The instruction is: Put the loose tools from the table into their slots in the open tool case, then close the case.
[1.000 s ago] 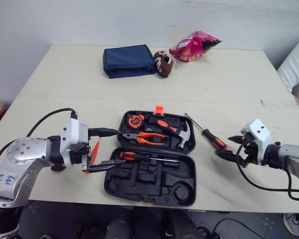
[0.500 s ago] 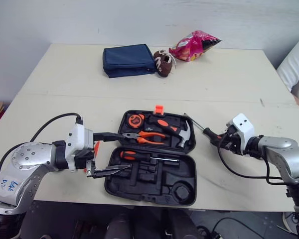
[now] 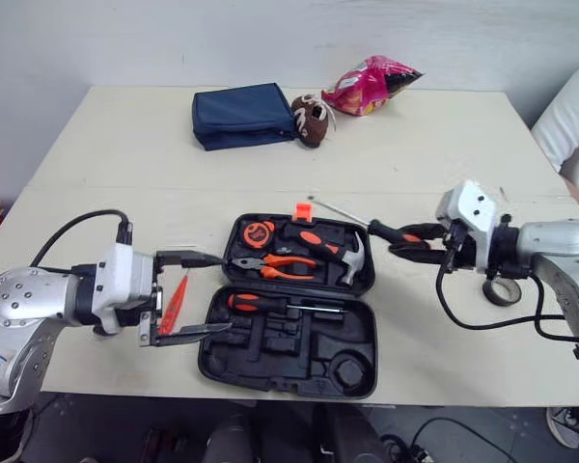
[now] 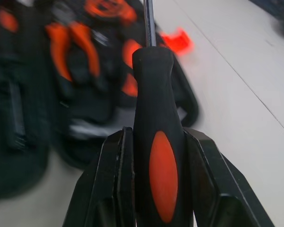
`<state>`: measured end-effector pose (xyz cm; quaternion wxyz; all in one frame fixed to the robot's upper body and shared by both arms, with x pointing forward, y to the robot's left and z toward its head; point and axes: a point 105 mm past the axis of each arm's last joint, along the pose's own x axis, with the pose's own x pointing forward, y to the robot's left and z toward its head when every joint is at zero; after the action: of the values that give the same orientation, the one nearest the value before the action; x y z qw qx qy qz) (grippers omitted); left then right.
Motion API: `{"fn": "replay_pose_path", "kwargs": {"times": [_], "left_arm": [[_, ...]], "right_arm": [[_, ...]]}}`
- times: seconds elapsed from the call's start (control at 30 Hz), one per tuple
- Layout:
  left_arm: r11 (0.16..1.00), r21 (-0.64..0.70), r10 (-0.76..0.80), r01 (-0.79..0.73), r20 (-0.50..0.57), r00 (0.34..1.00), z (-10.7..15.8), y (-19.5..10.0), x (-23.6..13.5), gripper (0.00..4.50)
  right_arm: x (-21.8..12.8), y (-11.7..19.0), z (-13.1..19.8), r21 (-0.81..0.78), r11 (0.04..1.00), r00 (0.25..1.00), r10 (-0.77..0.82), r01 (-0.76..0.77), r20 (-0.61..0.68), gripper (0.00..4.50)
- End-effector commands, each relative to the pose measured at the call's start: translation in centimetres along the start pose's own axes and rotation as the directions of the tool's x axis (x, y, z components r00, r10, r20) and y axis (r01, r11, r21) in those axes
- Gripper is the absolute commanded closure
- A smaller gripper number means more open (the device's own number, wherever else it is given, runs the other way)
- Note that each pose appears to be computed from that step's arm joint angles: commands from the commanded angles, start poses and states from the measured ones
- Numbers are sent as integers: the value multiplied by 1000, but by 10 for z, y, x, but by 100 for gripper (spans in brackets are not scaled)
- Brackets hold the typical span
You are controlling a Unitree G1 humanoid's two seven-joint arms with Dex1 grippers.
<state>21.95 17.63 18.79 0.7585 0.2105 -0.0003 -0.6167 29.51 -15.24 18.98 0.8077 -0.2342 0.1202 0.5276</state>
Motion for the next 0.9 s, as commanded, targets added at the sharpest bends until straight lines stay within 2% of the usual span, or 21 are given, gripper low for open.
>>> {"fn": "replay_pose_path", "kwargs": {"times": [0.03, 0.17, 0.33, 0.7, 0.9], "left_arm": [[1000, -14, 13, -13, -11, 1000, 3, 0, -15, 0], [998, -54, 14, -17, -54, 998, -8, -4, -21, 0], [996, -89, 4, -11, -88, 996, -15, -8, -23, 0], [995, -94, 18, -27, -90, 996, -13, -8, -24, 0], [995, -91, 24, -33, -96, 995, -14, -6, -26, 0]], "right_arm": [[17, 47, 12, -6, 974, 974, 227, -227, -21, 346], [35, 63, 8, 15, 961, 959, 278, -277, -61, 346], [48, 67, -19, -23, 960, 942, 270, -280, -199, 346], [53, 72, -30, 37, 968, 942, 250, -248, -224, 346], [55, 80, -29, 49, 959, 933, 283, -279, -221, 346]]}}
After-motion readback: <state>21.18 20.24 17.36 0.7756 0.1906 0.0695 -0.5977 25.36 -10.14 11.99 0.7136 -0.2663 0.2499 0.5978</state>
